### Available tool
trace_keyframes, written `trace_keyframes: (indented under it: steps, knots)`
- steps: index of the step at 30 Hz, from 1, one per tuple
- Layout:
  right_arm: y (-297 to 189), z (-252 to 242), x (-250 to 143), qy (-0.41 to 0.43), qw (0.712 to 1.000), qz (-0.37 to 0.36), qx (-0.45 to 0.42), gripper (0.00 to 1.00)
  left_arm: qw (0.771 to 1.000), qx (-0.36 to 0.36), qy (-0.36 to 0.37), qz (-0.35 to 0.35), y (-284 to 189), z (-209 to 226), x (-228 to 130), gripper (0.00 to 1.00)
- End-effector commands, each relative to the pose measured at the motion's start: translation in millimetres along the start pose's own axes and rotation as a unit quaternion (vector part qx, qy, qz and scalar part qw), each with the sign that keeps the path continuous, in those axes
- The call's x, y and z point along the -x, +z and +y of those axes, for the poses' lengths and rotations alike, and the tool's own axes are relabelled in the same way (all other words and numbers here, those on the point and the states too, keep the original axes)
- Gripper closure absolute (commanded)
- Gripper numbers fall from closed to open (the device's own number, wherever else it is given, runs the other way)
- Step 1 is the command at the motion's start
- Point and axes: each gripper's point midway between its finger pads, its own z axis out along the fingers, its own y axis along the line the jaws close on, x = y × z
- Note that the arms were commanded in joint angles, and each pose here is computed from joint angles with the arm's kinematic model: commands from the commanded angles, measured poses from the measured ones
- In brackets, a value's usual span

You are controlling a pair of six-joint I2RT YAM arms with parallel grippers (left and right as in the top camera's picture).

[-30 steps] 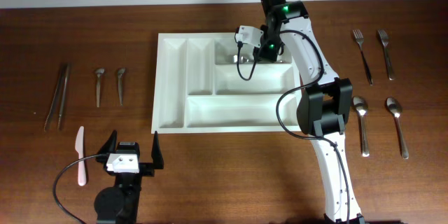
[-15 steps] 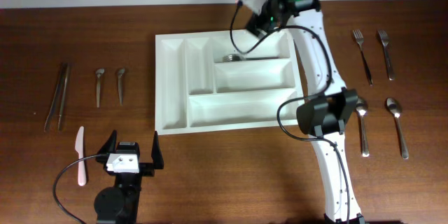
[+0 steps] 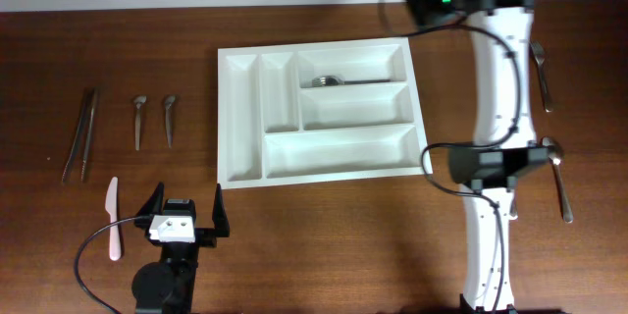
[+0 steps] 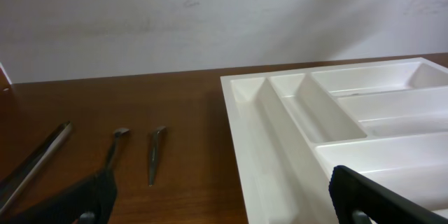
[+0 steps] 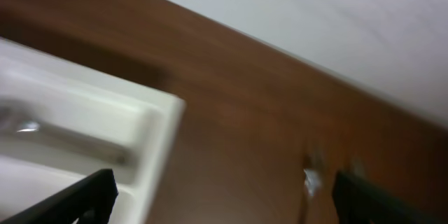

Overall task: Pack container
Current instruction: 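Withdraw the right gripper back toward the right-side forks, then lower the right gripper onto the next fork and grasp its handle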

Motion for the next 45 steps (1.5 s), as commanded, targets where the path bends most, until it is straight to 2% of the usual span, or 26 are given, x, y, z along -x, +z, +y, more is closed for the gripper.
trace_keyframes:
  steps: [1, 9, 13, 18, 26, 30, 45]
  knots:
    - [-38.7, -72.3, -34.0, 0.12, 0.989, 0.025, -0.084, 0.01, 1.0, 0.001, -0.003, -0.001, -0.3, 0.6, -0.1, 0.01]
    - [-32.7, -111.2, -88.5, 0.167, 0.981, 0.081, -0.063, 0.01, 1.0, 0.001, -0.003, -0.001, -0.3, 0.7, -0.1, 0.01]
    - [-4.8, -136.7, -113.9, 0.138, 0.983, 0.106, -0.057, 0.01, 1.0, 0.001, -0.003, -0.001, -0.3, 0.6, -0.1, 0.01]
    - [33.6, -149.3, -152.9, 0.154, 0.975, 0.154, -0.044, 0.01, 1.0, 0.001, -0.003, -0.001, -0.3, 0.6, -0.1, 0.01]
    - [102.6, -124.7, -174.5, 0.163, 0.974, 0.158, 0.023, 0.01, 1.0, 0.001, -0.003, -0.001, -0.3, 0.6, -0.1, 0.01]
    - [119.5, -110.2, -184.1, 0.133, 0.976, 0.16, 0.059, 0.01, 1.0, 0.001, -0.003, -0.001, -0.3, 0.6, -0.1, 0.01]
    - [164.3, -101.8, -225.3, 0.118, 0.969, 0.21, 0.06, 0.01, 1.0, 0.001, -0.003, -0.001, -0.3, 0.6, -0.1, 0.01]
